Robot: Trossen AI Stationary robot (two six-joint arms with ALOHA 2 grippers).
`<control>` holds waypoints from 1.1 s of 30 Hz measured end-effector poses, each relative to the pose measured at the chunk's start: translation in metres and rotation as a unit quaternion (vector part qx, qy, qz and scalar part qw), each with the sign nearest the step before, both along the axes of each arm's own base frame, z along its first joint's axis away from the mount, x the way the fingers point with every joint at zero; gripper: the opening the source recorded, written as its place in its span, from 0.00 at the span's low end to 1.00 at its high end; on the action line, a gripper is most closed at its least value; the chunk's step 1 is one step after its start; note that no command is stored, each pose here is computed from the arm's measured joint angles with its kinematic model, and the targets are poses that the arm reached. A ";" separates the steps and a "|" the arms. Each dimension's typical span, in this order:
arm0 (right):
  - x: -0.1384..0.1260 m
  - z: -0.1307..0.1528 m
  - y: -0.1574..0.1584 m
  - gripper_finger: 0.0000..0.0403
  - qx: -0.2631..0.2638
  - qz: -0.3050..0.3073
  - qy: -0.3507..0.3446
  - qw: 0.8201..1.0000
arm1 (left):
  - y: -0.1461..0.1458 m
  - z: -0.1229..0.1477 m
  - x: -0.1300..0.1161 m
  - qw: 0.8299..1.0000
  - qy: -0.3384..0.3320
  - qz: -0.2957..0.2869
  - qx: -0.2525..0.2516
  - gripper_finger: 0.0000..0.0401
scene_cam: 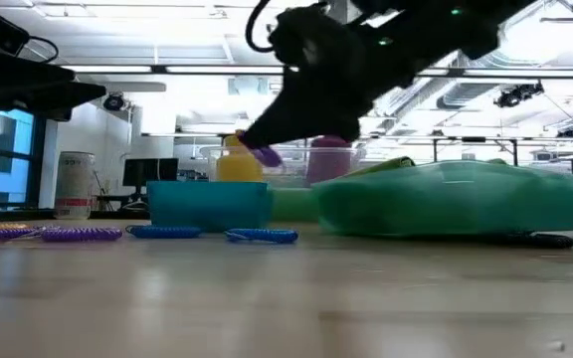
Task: Pick & Place Sports Items
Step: Put the right purple spring keychain into the blue bin
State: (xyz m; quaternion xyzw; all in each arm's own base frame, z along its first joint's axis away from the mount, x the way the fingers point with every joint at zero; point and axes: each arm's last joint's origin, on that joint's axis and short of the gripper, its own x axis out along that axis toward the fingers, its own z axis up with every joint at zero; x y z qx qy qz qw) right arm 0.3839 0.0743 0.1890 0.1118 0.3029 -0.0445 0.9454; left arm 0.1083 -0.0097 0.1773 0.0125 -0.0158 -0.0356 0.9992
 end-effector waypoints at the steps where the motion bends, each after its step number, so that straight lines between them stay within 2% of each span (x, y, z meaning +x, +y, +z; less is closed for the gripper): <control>1: 0.002 0.001 -0.004 0.00 -0.004 -0.001 -0.008 1.000 | 0.000 0.000 0.000 1.000 0.000 0.000 0.000 0.59; 8: 0.013 0.013 -0.030 0.00 -0.026 -0.015 -0.077 0.997 | 0.000 0.000 0.000 1.000 0.000 0.000 0.000 0.59; 17: 0.020 0.027 -0.049 0.00 -0.099 -0.001 -0.145 0.984 | 0.000 0.000 0.000 1.000 0.000 0.000 0.000 0.59; 23: 0.024 0.027 -0.064 0.00 -0.152 0.004 -0.158 0.976 | 0.000 0.000 0.000 1.000 -0.001 0.000 0.000 0.59; 28: 0.030 0.013 -0.077 0.00 -0.148 -0.004 -0.153 0.977 | 0.000 0.000 0.000 1.000 0.000 0.000 0.000 0.59; 33: 0.035 -0.009 -0.091 0.00 -0.109 -0.036 -0.132 0.985 | 0.000 0.000 0.000 1.000 0.000 0.000 0.000 0.59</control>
